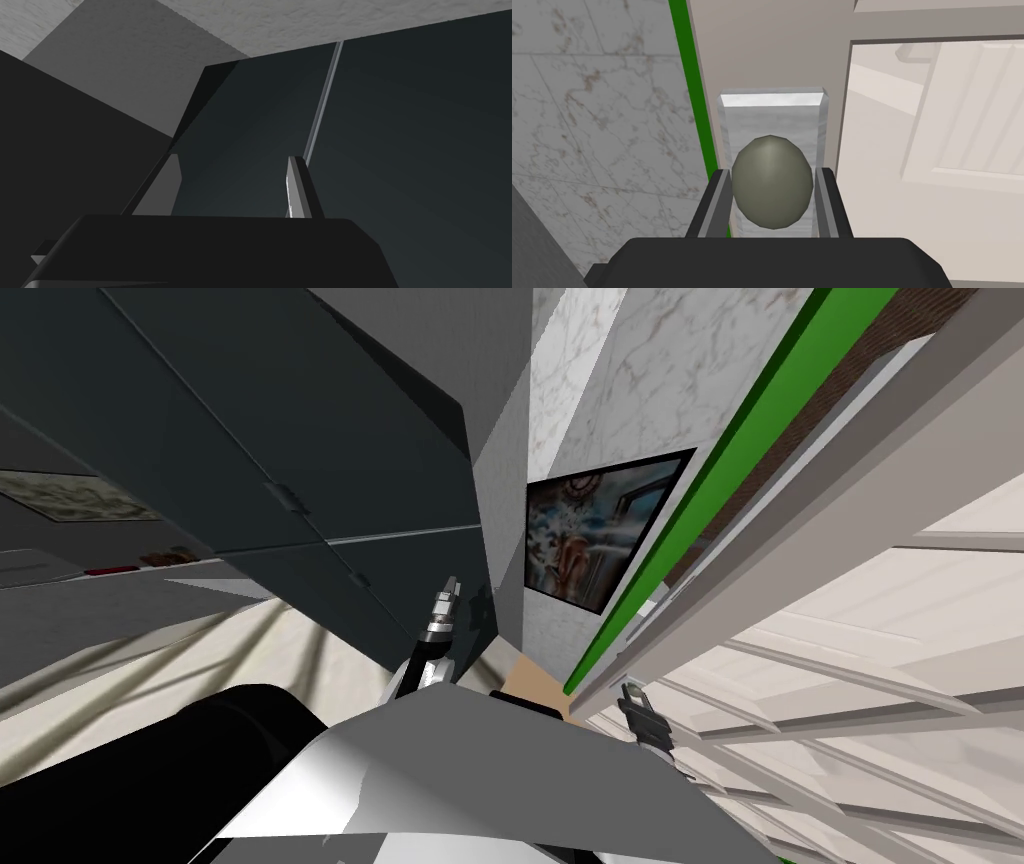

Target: Pull the door open

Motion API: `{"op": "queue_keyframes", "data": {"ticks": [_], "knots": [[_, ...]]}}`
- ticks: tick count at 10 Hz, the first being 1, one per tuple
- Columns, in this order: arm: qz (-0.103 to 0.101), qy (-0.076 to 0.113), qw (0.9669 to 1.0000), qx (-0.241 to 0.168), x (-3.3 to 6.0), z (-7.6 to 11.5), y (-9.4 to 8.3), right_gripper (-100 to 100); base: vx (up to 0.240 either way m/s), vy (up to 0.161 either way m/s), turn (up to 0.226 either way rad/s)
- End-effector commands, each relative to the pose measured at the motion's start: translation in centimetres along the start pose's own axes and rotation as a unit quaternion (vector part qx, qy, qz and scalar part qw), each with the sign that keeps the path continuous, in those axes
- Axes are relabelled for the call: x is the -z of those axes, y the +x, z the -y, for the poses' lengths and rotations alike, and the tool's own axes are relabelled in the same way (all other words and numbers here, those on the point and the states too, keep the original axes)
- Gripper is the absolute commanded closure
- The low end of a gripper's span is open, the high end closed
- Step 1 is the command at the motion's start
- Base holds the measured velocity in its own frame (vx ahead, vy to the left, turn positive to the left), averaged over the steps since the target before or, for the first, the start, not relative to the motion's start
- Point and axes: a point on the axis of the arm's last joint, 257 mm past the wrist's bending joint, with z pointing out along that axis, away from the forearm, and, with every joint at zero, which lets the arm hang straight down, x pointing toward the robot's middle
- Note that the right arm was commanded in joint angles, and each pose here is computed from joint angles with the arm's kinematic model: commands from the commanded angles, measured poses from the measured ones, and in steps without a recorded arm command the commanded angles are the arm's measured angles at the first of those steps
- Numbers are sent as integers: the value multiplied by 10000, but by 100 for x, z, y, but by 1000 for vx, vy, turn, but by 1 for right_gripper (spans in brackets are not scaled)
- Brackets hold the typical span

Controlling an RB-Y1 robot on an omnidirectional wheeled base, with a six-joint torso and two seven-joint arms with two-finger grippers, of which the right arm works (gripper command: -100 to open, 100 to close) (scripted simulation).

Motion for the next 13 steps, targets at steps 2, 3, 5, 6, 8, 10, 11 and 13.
{"op": "queue_keyframes", "data": {"ticks": [2, 3, 5, 6, 8, 10, 11, 13], "knots": [[-29, 83, 10000, -12, 10, 28, 23, 100, -159, -10, 61], [-33, 212, 9998, -15, 85, 48, 17, 100, -146, -19, 138], [-58, 338, 9994, -13, 156, 52, 28, 100, -232, -17, 114], [-69, 408, 9991, -13, 196, 54, 34, 100, -234, -45, 121], [-90, 571, 9983, -20, 290, 61, 47, 100, -216, -35, 119], [-53, 589, 9983, -19, 308, 70, 20, 100, -174, -13, 71], [-39, 670, 9977, -23, 360, 76, 8, 100, -154, 16, 126], [-61, 771, 9970, -21, 407, 65, 20, 100, -252, -50, 165]]}}
